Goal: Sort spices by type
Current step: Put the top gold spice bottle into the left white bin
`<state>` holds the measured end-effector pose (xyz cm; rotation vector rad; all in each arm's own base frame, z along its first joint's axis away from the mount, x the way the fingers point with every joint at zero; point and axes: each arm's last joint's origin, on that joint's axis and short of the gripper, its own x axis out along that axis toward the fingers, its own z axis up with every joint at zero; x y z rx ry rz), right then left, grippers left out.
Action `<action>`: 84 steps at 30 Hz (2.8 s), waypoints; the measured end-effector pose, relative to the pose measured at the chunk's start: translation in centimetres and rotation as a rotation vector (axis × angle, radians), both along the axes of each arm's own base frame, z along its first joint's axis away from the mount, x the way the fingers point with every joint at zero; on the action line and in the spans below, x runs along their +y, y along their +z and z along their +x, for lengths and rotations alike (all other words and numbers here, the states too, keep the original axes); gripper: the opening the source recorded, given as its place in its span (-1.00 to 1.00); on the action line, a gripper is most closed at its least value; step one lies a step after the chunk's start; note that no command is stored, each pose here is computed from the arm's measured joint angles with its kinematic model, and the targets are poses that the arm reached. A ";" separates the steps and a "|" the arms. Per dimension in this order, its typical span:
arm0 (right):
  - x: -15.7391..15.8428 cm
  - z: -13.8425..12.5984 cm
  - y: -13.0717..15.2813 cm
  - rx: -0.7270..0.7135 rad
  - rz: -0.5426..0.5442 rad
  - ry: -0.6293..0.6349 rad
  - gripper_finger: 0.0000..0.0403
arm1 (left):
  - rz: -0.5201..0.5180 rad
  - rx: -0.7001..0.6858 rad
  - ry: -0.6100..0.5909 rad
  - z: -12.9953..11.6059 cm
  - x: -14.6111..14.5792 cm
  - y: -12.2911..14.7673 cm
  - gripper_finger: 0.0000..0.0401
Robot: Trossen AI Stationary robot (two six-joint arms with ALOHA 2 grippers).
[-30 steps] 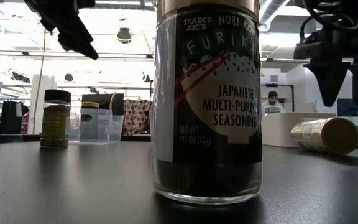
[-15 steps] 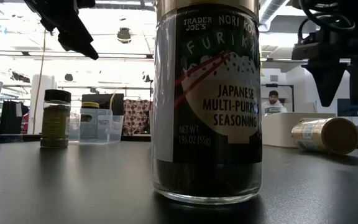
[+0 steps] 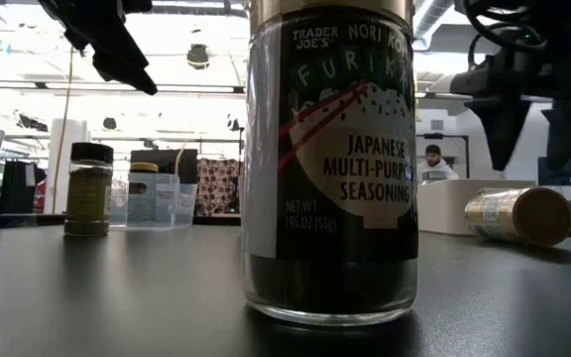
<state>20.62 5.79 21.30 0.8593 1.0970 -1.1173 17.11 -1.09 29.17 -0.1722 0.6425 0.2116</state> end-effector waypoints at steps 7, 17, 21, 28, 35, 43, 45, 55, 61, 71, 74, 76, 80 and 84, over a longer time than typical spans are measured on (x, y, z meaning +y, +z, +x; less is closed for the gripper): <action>-0.3 0.0 -2.4 -0.063 0.024 -0.066 0.88 | 0.000 0.000 0.000 0.0 0.0 0.0 0.43; -1.7 -0.5 -5.2 -0.053 0.061 -0.116 0.88 | 0.035 0.005 -0.028 0.0 0.0 0.0 0.43; -2.0 -0.6 -5.9 -0.040 0.074 -0.107 0.84 | 0.004 -0.002 -0.004 0.0 0.0 0.0 0.43; -2.0 -0.8 -6.0 -0.001 0.083 -0.027 0.49 | 0.003 -0.004 0.001 0.0 0.0 0.0 0.43; -1.6 -0.3 -5.3 -0.009 0.171 0.041 0.49 | -0.070 -0.022 0.068 0.0 0.0 0.1 0.43; 0.3 1.9 -0.2 -0.071 0.204 0.183 0.49 | -0.064 -0.029 0.079 0.1 0.1 0.1 0.43; 0.6 2.4 1.9 -0.077 0.201 0.228 0.49 | -0.034 -0.027 0.078 0.0 0.1 0.1 0.43; -0.1 3.6 11.0 -0.175 0.151 0.514 0.49 | 0.087 -0.138 -0.014 0.8 0.0 1.5 0.43; -0.8 4.5 13.4 -0.217 0.084 0.713 0.49 | 0.145 -0.213 -0.091 2.1 -0.2 2.5 0.43; -1.7 7.3 13.3 -0.107 0.028 0.939 0.49 | 0.269 -0.133 -0.177 7.6 -0.8 6.1 0.43; -2.1 7.9 12.7 -0.059 0.064 0.979 0.49 | 0.289 -0.110 -0.185 9.4 -0.7 6.8 0.43; -2.3 8.4 12.4 -0.044 0.088 1.004 0.49 | 0.293 -0.096 -0.193 10.8 -0.7 7.0 0.43; -2.6 9.4 11.9 -0.029 0.091 1.047 0.49 | 0.294 -0.089 -0.223 13.8 -0.7 7.4 0.43; -2.8 9.5 12.2 -0.045 0.081 1.055 0.49 | 0.292 -0.070 -0.229 16.5 -0.9 7.0 0.43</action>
